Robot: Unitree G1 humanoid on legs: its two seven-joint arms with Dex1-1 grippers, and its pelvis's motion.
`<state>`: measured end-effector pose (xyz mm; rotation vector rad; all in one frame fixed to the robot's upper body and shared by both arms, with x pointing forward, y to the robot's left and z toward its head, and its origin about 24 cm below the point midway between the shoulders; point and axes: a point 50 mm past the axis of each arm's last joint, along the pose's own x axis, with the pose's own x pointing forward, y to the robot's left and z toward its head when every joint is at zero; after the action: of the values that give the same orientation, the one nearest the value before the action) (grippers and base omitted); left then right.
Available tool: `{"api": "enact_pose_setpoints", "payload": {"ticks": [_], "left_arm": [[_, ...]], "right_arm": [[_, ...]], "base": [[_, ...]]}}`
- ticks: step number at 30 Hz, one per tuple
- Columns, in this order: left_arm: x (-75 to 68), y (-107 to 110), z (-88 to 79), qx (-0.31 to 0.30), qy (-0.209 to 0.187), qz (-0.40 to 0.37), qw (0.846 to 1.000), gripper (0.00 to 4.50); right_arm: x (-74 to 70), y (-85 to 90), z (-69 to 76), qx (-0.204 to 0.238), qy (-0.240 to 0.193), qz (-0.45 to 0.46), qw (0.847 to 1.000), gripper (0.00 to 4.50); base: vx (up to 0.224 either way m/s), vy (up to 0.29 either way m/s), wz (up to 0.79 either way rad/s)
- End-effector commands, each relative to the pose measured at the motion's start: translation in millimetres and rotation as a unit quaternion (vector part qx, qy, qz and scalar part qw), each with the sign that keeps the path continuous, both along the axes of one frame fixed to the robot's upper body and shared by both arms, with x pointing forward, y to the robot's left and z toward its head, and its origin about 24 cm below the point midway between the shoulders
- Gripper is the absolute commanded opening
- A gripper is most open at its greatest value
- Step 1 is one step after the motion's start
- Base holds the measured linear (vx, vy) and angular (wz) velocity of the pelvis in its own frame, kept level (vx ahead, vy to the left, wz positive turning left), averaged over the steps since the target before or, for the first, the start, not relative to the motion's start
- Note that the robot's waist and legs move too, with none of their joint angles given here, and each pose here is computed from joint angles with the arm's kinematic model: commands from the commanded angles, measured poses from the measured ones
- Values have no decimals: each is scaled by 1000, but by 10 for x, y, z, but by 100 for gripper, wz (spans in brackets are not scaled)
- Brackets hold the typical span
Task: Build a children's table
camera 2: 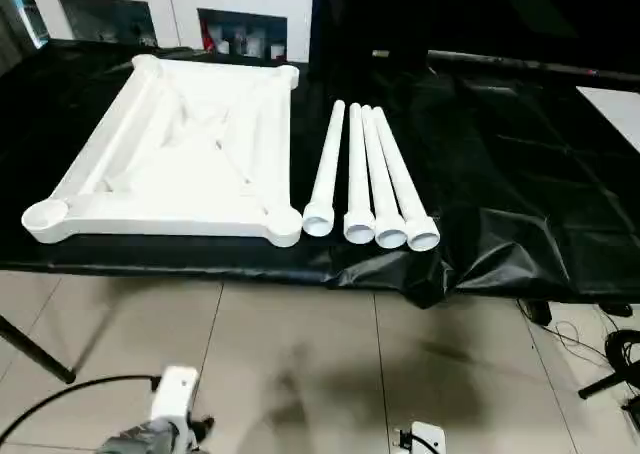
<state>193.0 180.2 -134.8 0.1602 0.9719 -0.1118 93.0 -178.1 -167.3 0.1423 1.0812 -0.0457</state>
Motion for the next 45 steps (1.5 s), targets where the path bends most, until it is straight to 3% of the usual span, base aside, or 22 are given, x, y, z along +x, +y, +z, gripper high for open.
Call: {"api": "enact_pose_setpoints", "payload": {"ticks": [1, 2, 3, 4, 5, 6, 7, 9, 10, 12, 20, 26, 28, 29, 32, 33, 34, 35, 37, 40, 43, 45], "left_arm": [[203, -14, 172, -10, -85, -53, 995, 424], [225, -13, 212, -15, -106, -62, 992, 435], [236, -10, 240, -20, -119, -67, 990, 444], [268, 7, 336, -36, -162, -67, 984, 449], [268, 7, 336, -36, -162, -67, 984, 450], [275, 31, 397, -41, -183, -64, 980, 450], [275, 42, 486, -51, -210, -68, 974, 450], [215, 48, 653, -66, -250, -83, 962, 450], [215, 48, 653, -66, -250, -83, 962, 450], [125, 38, 792, -68, -275, -99, 954, 450], [19, -13, 880, -74, -271, -125, 952, 450], [43, -32, 1286, -71, -352, -124, 925, 450], [56, -32, 1406, -93, -373, -104, 917, 450], [103, -34, 1585, -96, -399, -95, 907, 450], [165, -30, 1751, -83, -435, -81, 893, 450], [271, -13, 1888, -76, -439, -65, 893, 450], [275, -13, 1894, -77, -440, -65, 892, 450], [351, -14, 2039, -65, -454, -67, 886, 450], [436, -13, 2212, -47, -489, -63, 869, 450], [494, -20, 2285, -37, -508, -52, 859, 450], [596, -29, 2287, -11, -504, -36, 863, 450], [740, -37, 2336, -10, -512, 3, 859, 450]], "right_arm": [[-60, 39, 9, 21, -26, 25, 999, 382], [-51, 49, 21, 28, -39, 28, 998, 395], [156, 29, 80, 29, -69, 33, 997, 407], [746, -15, 335, 36, -158, 50, 985, 413], [746, -15, 335, 36, -158, 50, 985, 415], [1046, -23, 538, 44, -212, 59, 975, 418], [1220, -40, 725, 45, -256, 66, 963, 426], [1243, -72, 956, 36, -322, 73, 943, 439], [1243, -72, 956, 36, -322, 73, 943, 439], [1164, -68, 1177, 44, -385, 74, 919, 439], [955, -12, 1363, 76, -383, 113, 914, 439], [888, 3, 1796, 116, -437, 147, 880, 439], [912, -13, 1947, 125, -456, 136, 870, 439], [980, -28, 2128, 115, -477, 144, 859, 439], [1044, -39, 2233, 100, -491, 149, 852, 439], [1201, -102, 2395, 67, -524, 125, 840, 439], [1207, -106, 2401, 66, -525, 124, 839, 439], [1317, -161, 2522, 49, -543, 95, 833, 439], [1413, -205, 2561, 40, -541, 54, 838, 439], [1450, -191, 2547, 32, -531, 38, 846, 439], [1501, -109, 2549, 28, -522, 42, 852, 439], [1631, 17, 2607, 42, -524, 43, 850, 439]], "base": [[0, 0, 0], [0, 0, 0], [0, 0, 0], [0, 0, 0], [-43, 17, -18], [-43, 17, -18], [-42, 16, -20], [0, 0, 0], [0, 0, 0], [0, 0, 0], [0, 0, 0], [0, 0, 0], [0, 0, 0], [0, 0, 0], [0, 0, 0], [0, 0, 0], [0, 0, 0], [0, 0, 0], [0, 0, 0], [0, 0, 0], [0, 0, 0], [0, 0, 0]]}}
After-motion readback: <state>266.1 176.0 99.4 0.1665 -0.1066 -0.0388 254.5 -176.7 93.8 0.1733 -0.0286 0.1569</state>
